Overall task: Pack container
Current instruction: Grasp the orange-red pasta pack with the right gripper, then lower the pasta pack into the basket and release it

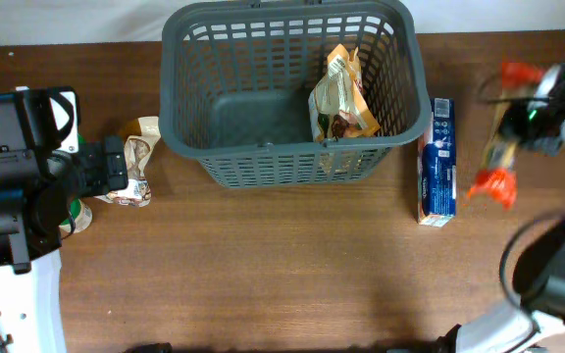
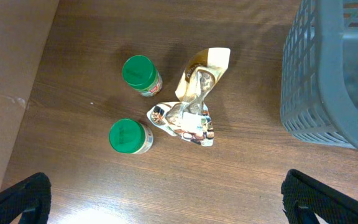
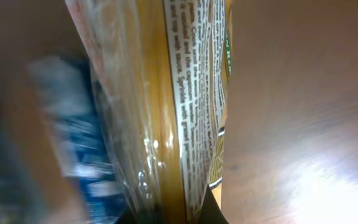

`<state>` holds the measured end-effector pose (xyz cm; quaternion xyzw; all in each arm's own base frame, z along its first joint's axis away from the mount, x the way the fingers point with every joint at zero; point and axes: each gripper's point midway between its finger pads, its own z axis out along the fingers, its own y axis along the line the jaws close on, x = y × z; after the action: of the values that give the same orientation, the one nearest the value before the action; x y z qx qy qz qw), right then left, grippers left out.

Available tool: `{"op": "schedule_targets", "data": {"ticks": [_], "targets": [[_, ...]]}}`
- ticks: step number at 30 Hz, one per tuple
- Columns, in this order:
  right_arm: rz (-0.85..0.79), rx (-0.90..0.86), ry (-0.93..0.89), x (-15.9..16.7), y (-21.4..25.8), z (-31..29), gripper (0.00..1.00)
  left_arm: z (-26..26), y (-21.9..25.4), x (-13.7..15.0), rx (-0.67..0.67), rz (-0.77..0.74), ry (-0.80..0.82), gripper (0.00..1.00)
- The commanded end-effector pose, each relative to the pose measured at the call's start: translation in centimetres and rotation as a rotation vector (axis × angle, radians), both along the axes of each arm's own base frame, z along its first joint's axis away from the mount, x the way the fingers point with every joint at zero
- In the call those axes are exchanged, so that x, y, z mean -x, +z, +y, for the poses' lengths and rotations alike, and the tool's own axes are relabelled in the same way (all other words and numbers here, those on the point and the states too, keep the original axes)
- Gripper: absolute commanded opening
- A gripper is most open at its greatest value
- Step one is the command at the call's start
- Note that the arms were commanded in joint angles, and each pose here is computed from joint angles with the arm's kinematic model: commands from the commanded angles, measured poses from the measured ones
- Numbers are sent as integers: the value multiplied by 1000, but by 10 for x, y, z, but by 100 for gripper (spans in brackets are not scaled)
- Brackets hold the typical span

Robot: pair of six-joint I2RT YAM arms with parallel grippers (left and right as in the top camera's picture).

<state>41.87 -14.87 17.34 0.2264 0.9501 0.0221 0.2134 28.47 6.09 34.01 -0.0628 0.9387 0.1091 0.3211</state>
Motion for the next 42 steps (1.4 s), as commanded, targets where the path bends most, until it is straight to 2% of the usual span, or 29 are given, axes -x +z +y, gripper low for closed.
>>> {"op": "schedule_targets", "data": {"ticks": [1,4,8,14,17,23,30,37,42], "targets": [[-379,131,128,-4,162,45,4,1,3,-1,-5,-9,9,99],[-536,217,399,2,222,105,4,1,3,-1,-5,-9,9,99],[-659,372,799,13,258,186,4,1,3,-1,-5,-9,9,99],[-705,570,1334,22,241,291,4,1,3,-1,-5,-9,9,99],[-738,702,1563,15,226,330,4,1,3,-1,-5,-9,9,99],[-805,707,1583,-23,211,359,4,1,3,-1,-5,-9,9,99],[-892,593,1667,-51,179,395,4,1,3,-1,-5,-9,9,99],[-938,482,1738,-54,160,417,4,1,3,-1,-5,-9,9,99],[-913,462,1748,-71,132,424,4,1,3,-1,-5,-9,9,99]]}}
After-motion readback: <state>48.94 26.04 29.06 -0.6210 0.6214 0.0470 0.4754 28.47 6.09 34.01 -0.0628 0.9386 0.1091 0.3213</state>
